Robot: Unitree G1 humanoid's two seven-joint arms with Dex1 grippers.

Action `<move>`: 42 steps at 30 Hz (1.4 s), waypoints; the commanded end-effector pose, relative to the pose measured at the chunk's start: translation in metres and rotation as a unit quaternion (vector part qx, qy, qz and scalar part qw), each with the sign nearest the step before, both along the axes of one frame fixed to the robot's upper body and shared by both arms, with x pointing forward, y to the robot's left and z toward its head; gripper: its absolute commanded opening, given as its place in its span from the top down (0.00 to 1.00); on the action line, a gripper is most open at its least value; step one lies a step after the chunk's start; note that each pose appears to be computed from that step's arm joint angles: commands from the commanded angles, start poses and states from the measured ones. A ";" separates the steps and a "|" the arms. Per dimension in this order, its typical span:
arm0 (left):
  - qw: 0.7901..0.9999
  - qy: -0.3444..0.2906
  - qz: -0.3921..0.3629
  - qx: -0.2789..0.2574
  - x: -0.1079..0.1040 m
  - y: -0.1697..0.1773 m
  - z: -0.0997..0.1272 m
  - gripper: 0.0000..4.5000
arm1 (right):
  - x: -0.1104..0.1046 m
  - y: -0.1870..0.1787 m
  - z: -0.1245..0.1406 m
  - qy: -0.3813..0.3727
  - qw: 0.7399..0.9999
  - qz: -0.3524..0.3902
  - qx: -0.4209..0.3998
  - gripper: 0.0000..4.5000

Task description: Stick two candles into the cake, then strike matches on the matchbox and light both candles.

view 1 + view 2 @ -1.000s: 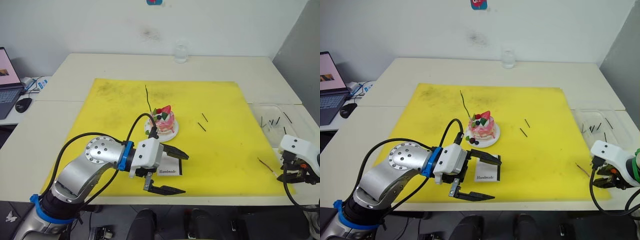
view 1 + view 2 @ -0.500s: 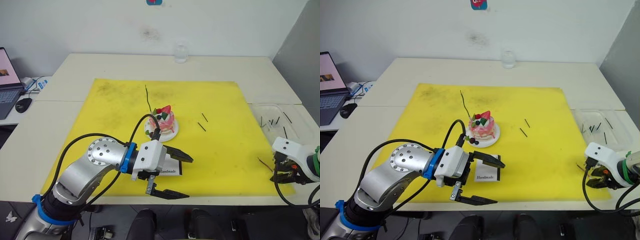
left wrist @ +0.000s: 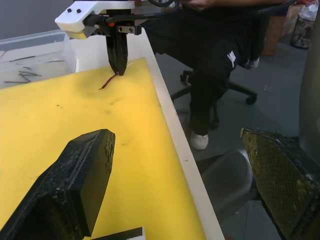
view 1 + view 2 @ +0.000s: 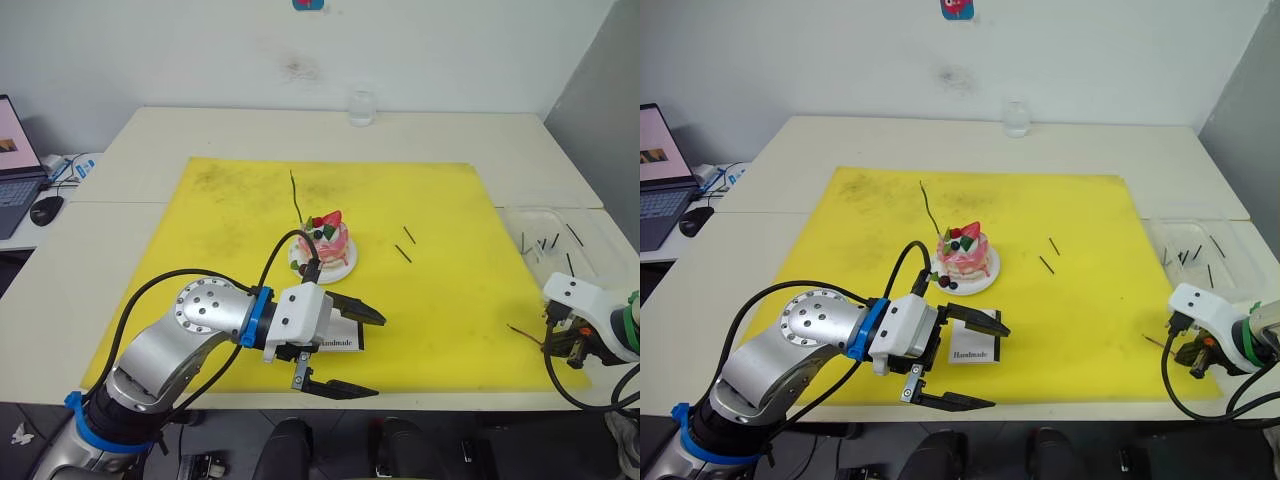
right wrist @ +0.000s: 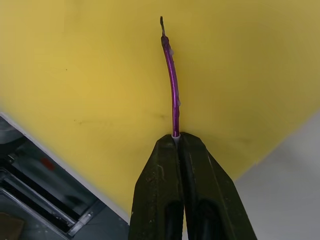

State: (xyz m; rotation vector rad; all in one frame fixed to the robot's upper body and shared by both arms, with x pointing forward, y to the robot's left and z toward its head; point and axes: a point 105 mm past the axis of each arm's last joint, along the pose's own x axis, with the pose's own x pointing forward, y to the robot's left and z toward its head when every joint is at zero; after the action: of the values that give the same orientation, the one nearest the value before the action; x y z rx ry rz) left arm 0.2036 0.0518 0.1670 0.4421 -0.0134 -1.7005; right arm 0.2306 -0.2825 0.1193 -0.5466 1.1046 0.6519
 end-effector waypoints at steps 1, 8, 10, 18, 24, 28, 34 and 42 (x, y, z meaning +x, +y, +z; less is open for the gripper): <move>0.999 -0.004 0.029 -0.013 0.006 0.004 0.006 0.00 | 0.006 0.025 0.030 -0.034 0.997 0.029 0.057 1.00; 0.985 -0.004 0.160 -0.058 0.031 0.027 0.019 0.00 | 0.044 0.111 0.090 -0.210 0.940 0.107 0.247 1.00; 0.976 -0.017 0.204 -0.074 0.037 0.037 0.024 0.00 | 0.057 0.138 0.104 -0.271 0.907 0.118 0.300 1.00; 0.917 -0.050 0.367 -0.151 0.055 0.084 0.039 0.00 | 0.084 0.202 0.135 -0.470 0.758 0.134 0.431 1.00; 0.905 -0.039 0.394 -0.158 0.053 0.091 0.029 0.00 | 0.092 0.235 0.109 -0.510 0.708 0.139 0.469 1.00; 0.896 -0.030 0.413 -0.158 0.054 0.098 0.022 0.00 | 0.094 0.250 0.102 -0.515 0.690 0.134 0.490 1.00; 0.896 -0.022 0.410 -0.167 0.054 0.098 0.025 0.00 | 0.102 0.271 0.090 -0.508 0.687 0.126 0.504 1.00; 0.898 -0.004 0.401 -0.181 0.057 0.093 0.031 0.00 | 0.119 0.273 0.074 -0.515 0.694 0.107 0.492 1.00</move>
State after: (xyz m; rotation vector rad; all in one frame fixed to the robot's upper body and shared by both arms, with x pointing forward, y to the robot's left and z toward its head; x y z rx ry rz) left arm 0.2623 0.1459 0.1882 0.1250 -0.1004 -0.8389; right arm 0.3483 -0.0075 0.1796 -0.0113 -0.3855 0.8743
